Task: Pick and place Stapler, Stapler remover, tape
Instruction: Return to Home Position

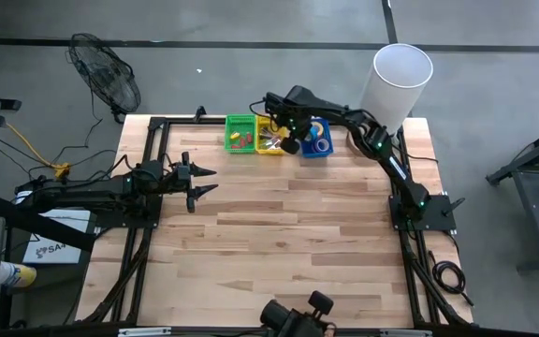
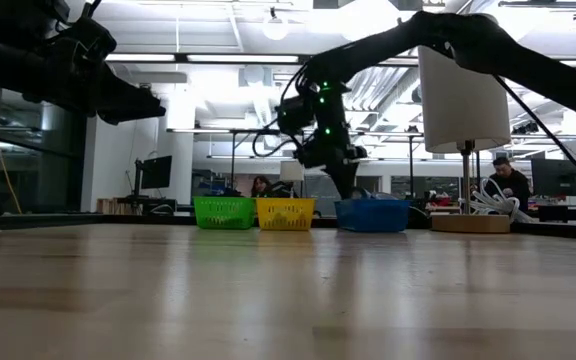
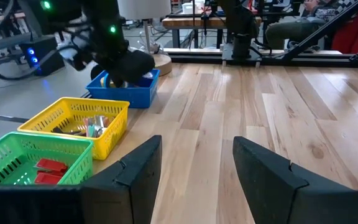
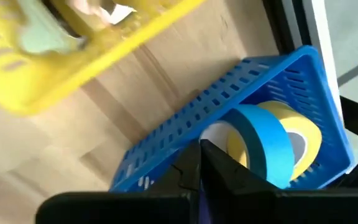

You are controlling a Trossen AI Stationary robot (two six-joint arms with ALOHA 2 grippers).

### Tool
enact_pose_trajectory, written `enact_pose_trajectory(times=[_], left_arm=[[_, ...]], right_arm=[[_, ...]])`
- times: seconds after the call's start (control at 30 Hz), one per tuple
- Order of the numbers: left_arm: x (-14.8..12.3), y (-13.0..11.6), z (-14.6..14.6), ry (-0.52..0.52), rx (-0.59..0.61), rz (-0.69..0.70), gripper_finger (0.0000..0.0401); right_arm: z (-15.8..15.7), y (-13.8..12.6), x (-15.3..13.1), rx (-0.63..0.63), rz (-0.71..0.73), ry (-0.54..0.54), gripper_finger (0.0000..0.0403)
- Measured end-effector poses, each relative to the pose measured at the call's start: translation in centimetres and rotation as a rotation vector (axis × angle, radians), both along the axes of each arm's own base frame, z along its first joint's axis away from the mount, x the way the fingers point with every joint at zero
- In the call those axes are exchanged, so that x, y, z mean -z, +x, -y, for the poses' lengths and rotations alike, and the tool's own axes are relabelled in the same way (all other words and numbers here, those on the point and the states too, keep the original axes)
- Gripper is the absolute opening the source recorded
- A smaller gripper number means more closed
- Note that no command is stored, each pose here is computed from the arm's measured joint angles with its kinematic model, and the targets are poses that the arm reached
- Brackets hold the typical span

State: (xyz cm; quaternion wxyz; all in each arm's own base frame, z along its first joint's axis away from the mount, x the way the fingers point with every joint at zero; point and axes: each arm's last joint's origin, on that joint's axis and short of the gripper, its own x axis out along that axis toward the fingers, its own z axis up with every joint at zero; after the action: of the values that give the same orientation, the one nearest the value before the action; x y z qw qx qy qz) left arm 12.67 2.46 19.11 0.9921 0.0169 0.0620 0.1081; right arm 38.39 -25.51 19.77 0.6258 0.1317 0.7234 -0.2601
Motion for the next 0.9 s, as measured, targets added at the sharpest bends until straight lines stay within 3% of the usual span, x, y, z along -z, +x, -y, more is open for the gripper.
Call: enact_pose_trajectory(times=[0.2,0.33,0.53,0.63,0.73,0.9], left_arm=[[0.0,0.0,0.0,0.000,0.000,-0.001,0.0195],[0.0,0.0,0.0,0.001,-0.004,0.002,0.0195],[0.1,-0.7,0.0,-0.020,-0.052,-0.010,0.0195],[0.1,-1.3,0.1,-0.026,-0.060,-0.014,0.0195],[0.1,-1.8,0.2,-0.042,-0.061,-0.002,0.0195],[0.2,-2.7,0.4,-0.069,-0.059,-0.007,0.0195]], right_arm=[[-0.3,0.1,-2.5,0.019,0.046,0.027,0.0000],[-1.1,0.1,-4.1,0.019,0.055,-0.020,0.0000],[-4.8,-0.2,-8.3,-0.034,0.141,-0.145,0.0000],[-7.2,-0.1,-9.6,-0.088,0.262,-0.183,0.0000],[-9.8,-0.3,-9.6,-0.167,0.418,-0.171,0.0000],[-13.6,-2.2,-6.4,-0.274,0.672,-0.106,0.0000]])
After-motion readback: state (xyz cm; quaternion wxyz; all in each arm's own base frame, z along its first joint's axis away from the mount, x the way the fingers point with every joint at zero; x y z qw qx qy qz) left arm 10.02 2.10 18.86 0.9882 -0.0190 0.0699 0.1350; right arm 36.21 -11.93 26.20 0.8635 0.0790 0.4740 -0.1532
